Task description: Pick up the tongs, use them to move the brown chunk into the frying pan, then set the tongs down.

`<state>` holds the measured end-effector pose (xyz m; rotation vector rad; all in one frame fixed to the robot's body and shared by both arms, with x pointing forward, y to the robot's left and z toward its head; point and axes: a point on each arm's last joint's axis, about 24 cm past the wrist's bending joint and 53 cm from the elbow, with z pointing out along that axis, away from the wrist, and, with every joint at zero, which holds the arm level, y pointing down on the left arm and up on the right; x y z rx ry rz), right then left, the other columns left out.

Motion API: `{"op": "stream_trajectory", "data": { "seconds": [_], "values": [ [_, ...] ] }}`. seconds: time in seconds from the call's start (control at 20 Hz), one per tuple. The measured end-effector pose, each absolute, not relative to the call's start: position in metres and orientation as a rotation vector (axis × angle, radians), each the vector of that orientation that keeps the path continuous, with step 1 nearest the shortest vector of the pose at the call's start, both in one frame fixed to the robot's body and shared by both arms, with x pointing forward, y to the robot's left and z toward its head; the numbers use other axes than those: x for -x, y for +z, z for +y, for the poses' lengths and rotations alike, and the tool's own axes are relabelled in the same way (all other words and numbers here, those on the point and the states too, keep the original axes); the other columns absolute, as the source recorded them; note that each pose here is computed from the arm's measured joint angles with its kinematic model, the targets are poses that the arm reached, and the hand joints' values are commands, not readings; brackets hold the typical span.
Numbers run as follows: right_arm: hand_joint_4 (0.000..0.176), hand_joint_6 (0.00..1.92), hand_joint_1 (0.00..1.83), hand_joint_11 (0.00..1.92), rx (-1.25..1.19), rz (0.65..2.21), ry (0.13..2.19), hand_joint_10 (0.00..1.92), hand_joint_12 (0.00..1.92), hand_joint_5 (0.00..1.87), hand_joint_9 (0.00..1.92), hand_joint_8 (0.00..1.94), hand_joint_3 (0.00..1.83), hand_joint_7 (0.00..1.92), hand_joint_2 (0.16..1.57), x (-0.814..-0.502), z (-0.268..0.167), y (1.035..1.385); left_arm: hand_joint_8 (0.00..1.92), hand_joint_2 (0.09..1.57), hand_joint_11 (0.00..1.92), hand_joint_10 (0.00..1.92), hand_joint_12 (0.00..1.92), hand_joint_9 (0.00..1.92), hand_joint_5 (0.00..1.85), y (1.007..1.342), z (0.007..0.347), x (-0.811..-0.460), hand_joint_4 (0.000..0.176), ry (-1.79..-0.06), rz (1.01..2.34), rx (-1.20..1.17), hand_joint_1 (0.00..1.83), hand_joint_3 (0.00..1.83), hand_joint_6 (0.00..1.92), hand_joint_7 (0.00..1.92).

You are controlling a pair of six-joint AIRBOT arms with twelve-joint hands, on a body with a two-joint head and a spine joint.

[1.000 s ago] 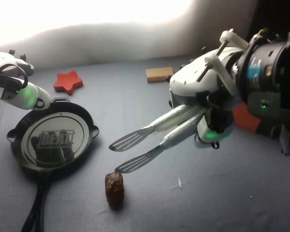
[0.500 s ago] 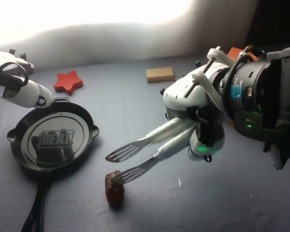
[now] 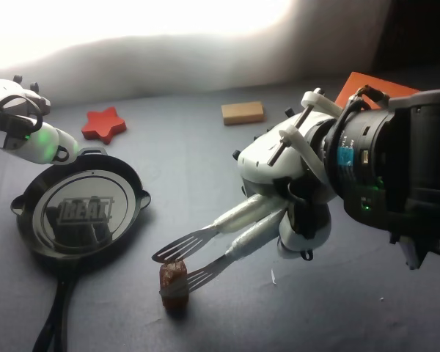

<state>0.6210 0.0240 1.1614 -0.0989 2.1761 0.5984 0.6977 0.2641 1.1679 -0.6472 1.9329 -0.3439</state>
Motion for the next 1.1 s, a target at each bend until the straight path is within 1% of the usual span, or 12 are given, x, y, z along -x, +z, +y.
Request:
{"op": "stream_trajectory", "data": {
  "seconds": [0.1,0.2,0.25,0.3,0.35,0.45,0.5,0.65,0.75,0.85,0.95,1.1],
  "values": [
    [0.0,0.02,1.04,0.2,0.106,2.172,0.601,0.01,1.42,0.93,0.85,0.0,0.0,0.92,1.12,-0.622,0.027,1.162,0.0,1.33,0.0,0.01,0.55,0.19,0.13,1.168,0.264,-0.698,0.012,-0.344,1.933,0.648,0.27,0.0,0.01,0.17],
    [0.0,0.01,1.02,0.17,0.113,2.163,0.602,0.0,1.44,0.91,0.84,0.0,0.0,0.91,1.13,-0.624,0.029,1.164,0.0,1.33,0.0,0.0,0.54,0.18,0.12,1.168,0.263,-0.697,0.014,-0.345,1.934,0.645,0.25,0.0,0.0,0.17],
    [0.0,0.01,1.03,0.17,0.116,2.158,0.603,0.0,1.44,0.91,0.83,0.0,0.0,0.91,1.13,-0.625,0.031,1.164,0.0,1.34,0.0,0.0,0.47,0.15,0.09,1.168,0.262,-0.697,0.018,-0.347,1.935,0.645,0.2,0.0,0.0,0.15],
    [0.0,0.01,1.03,0.17,0.114,2.157,0.603,0.0,1.43,0.91,0.83,0.0,0.0,0.91,1.13,-0.627,0.031,1.164,0.0,1.34,0.0,0.0,0.45,0.15,0.09,1.167,0.262,-0.697,0.018,-0.347,1.936,0.645,0.19,0.0,0.0,0.14],
    [0.0,0.0,1.04,0.17,0.111,2.156,0.602,0.0,1.43,0.9,0.82,0.0,0.0,0.91,1.13,-0.629,0.032,1.164,0.01,1.34,0.0,0.01,0.51,0.17,0.11,1.167,0.262,-0.697,0.02,-0.346,1.935,0.644,0.21,0.0,0.01,0.17],
    [0.0,0.0,1.03,0.17,0.108,2.156,0.6,0.0,1.43,0.9,0.83,0.0,0.0,0.91,1.13,-0.631,0.031,1.164,0.01,1.34,0.0,0.01,0.52,0.18,0.12,1.167,0.262,-0.697,0.019,-0.346,1.936,0.644,0.22,0.0,0.01,0.18],
    [0.0,0.0,1.03,0.15,0.106,2.155,0.597,0.0,1.45,0.89,0.82,0.0,0.0,0.9,1.13,-0.633,0.031,1.163,0.01,1.33,0.0,0.01,0.52,0.18,0.13,1.167,0.262,-0.697,0.018,-0.346,1.936,0.644,0.25,0.0,0.01,0.19],
    [0.0,0.0,1.04,0.15,0.107,2.158,0.593,0.0,1.45,0.89,0.82,0.0,0.0,0.9,1.12,-0.633,0.03,1.161,0.0,1.34,0.0,0.0,0.46,0.17,0.11,1.167,0.262,-0.697,0.022,-0.346,1.936,0.644,0.23,0.0,0.0,0.16],
    [0.0,0.0,1.02,0.13,0.11,2.16,0.59,0.0,1.45,0.86,0.8,0.0,0.0,0.88,1.13,-0.633,0.029,1.159,0.0,1.33,0.0,0.0,0.5,0.18,0.12,1.167,0.262,-0.697,0.021,-0.345,1.935,0.644,0.24,0.0,0.0,0.18],
    [0.0,0.0,1.03,0.1,0.109,2.163,0.59,0.0,1.47,0.85,0.79,0.0,0.0,0.86,1.13,-0.632,0.029,1.158,0.0,1.34,0.0,0.0,0.48,0.16,0.1,1.167,0.263,-0.698,0.02,-0.343,1.935,0.646,0.22,0.0,0.0,0.16],
    [0.0,0.0,1.02,0.11,0.112,2.161,0.59,0.0,1.48,0.86,0.79,0.0,0.0,0.87,1.12,-0.632,0.03,1.159,0.0,1.34,0.0,0.0,0.5,0.17,0.12,1.167,0.263,-0.698,0.02,-0.341,1.935,0.647,0.22,0.0,0.0,0.16],
    [0.0,0.0,1.01,0.06,0.127,2.165,0.583,0.0,1.5,0.83,0.77,0.0,0.0,0.84,1.13,-0.63,0.03,1.154,0.0,1.33,0.0,0.0,0.51,0.18,0.12,1.165,0.264,-0.698,0.02,-0.336,1.938,0.646,0.29,0.0,0.0,0.17]
  ]
}}
